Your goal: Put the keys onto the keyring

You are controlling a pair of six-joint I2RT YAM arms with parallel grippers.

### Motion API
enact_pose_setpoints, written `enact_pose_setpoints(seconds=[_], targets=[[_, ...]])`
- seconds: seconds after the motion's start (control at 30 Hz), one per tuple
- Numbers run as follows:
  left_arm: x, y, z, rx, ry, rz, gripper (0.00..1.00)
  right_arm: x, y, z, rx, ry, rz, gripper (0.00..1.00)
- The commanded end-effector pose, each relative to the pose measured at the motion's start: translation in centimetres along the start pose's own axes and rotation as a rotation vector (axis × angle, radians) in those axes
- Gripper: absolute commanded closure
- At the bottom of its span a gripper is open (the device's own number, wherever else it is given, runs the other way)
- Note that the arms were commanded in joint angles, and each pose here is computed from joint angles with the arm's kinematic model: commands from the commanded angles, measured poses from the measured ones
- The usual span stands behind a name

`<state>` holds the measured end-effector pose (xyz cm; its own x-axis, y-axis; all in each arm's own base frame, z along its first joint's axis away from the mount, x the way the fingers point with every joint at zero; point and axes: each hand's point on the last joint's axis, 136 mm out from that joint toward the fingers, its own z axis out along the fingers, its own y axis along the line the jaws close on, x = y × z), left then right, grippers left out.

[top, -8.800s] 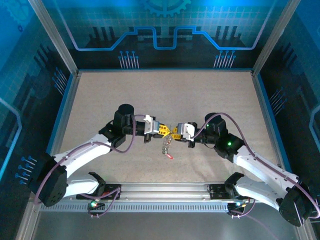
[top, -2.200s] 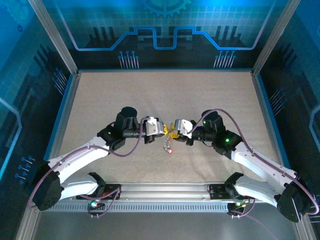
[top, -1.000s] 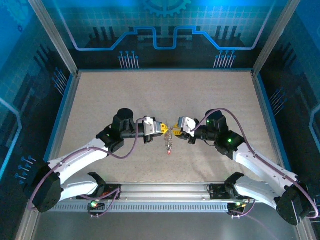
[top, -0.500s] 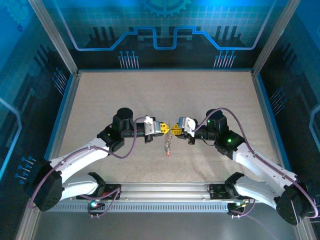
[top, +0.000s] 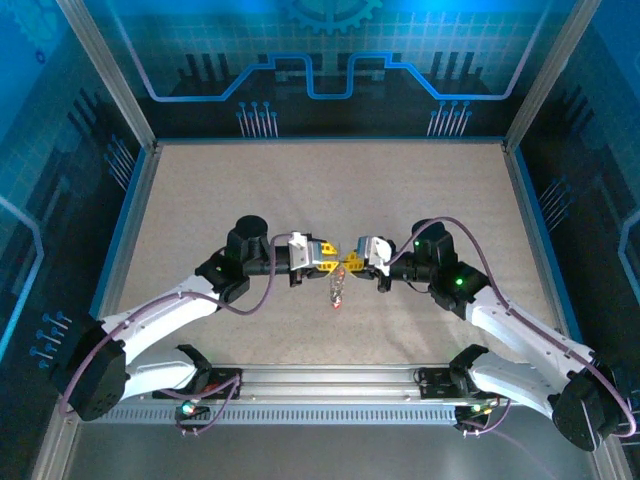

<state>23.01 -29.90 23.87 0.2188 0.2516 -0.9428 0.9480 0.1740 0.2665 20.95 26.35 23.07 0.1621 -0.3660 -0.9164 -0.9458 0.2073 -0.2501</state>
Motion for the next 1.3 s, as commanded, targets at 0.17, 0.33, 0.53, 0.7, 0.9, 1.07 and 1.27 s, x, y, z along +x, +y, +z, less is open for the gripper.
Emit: enact_pose_setpoints(seconds=[0.17,0.33,0.53,0.7,0.9,1.07,1.27], targets=[[0.1,0.8,-0.2,-0.02,0.066,0.04,0.66,0.1,0.1,0.0,0.008,0.056,-0.047,1.0],[0.2,0.1,0.2,0.034,0.093,0.066,0.66,0.6,0.4,0.4,-0.005,0.089,-0.06,1.0],[0.9,-1.7,0.5,0.151,0.144,0.099,0.66,0.5,0.6,0.5,-0.018,0.094,-0.065,1.0],[1.5,-2.1,0.7,0.18,0.182,0.1,0.69,0.3,0.8,0.6,-0.033,0.086,-0.071,1.0],[2.0,-2.1,0.9,0.177,0.22,0.131,0.74,0.1,1.1,0.7,-0.054,0.08,-0.08,1.0],[2.3,-2.4,1.0,0.196,0.264,0.149,0.78,0.2,1.4,0.8,-0.067,0.083,-0.084,1.0],[2.2,-2.7,1.1,0.213,0.283,0.166,0.84,0.2,1.7,0.9,-0.079,0.088,-0.093,1.0]])
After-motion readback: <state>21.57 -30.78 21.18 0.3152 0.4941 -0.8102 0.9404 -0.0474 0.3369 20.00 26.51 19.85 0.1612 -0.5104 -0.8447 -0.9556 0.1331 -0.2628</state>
